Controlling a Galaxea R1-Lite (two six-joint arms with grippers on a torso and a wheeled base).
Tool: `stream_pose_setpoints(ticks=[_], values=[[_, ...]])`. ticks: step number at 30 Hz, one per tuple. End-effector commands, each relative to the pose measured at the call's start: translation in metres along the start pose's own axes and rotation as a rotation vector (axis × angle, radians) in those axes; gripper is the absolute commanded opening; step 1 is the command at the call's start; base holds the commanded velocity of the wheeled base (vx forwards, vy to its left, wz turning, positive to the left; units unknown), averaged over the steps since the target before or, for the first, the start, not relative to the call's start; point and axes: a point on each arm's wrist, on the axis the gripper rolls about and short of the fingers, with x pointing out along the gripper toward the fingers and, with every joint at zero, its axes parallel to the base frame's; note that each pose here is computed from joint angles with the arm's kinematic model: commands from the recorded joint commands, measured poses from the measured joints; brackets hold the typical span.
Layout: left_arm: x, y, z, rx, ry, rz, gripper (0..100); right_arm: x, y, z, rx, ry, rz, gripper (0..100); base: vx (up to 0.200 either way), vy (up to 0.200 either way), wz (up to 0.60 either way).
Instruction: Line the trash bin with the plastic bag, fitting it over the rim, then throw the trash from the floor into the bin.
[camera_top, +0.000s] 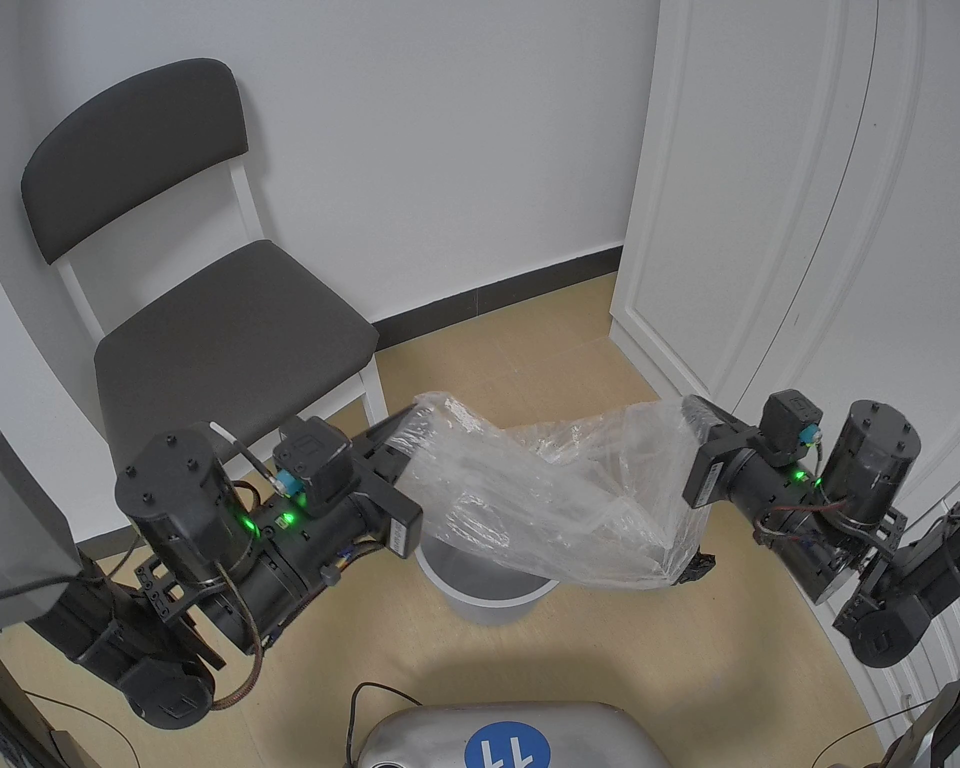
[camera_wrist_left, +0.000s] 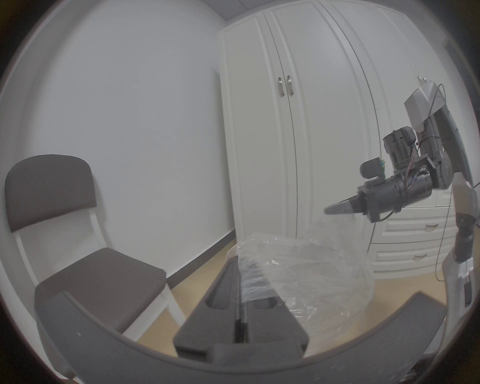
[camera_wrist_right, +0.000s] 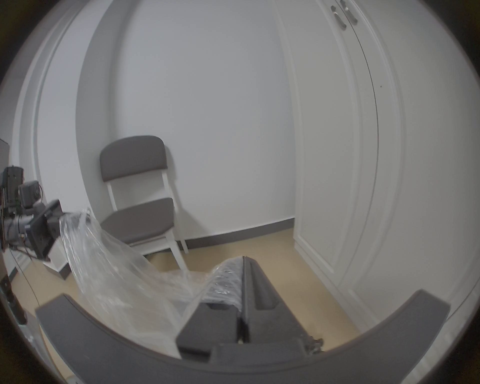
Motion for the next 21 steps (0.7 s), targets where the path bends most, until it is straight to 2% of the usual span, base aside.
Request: stream_pose_setpoints(ticks=[1, 6, 14, 21], values=[[0.007, -0.023, -0.011, -0.016, 0.012, -0.07, 0, 0.012, 0.028, -0.038, 0.029, 0.055, 0.08, 0, 0.0, 0.0, 0.0], [0.018, -0.037, -0.014, -0.096, 0.01, -0.101, 0, 0.006, 0.051, -0.039, 0.116, 0.063, 0.162, 0, 0.0, 0.0, 0.0], [0.025, -0.036, -0.026, -0.103, 0.043, -0.09, 0, 0.01, 0.054, -0.045, 0.126, 0.07, 0.167, 0, 0.0, 0.0, 0.0], [0.041, -0.025, -0.044, -0.134, 0.071, -0.042, 0, 0.019, 0.056, -0.052, 0.166, 0.078, 0.158, 0, 0.0, 0.0, 0.0]])
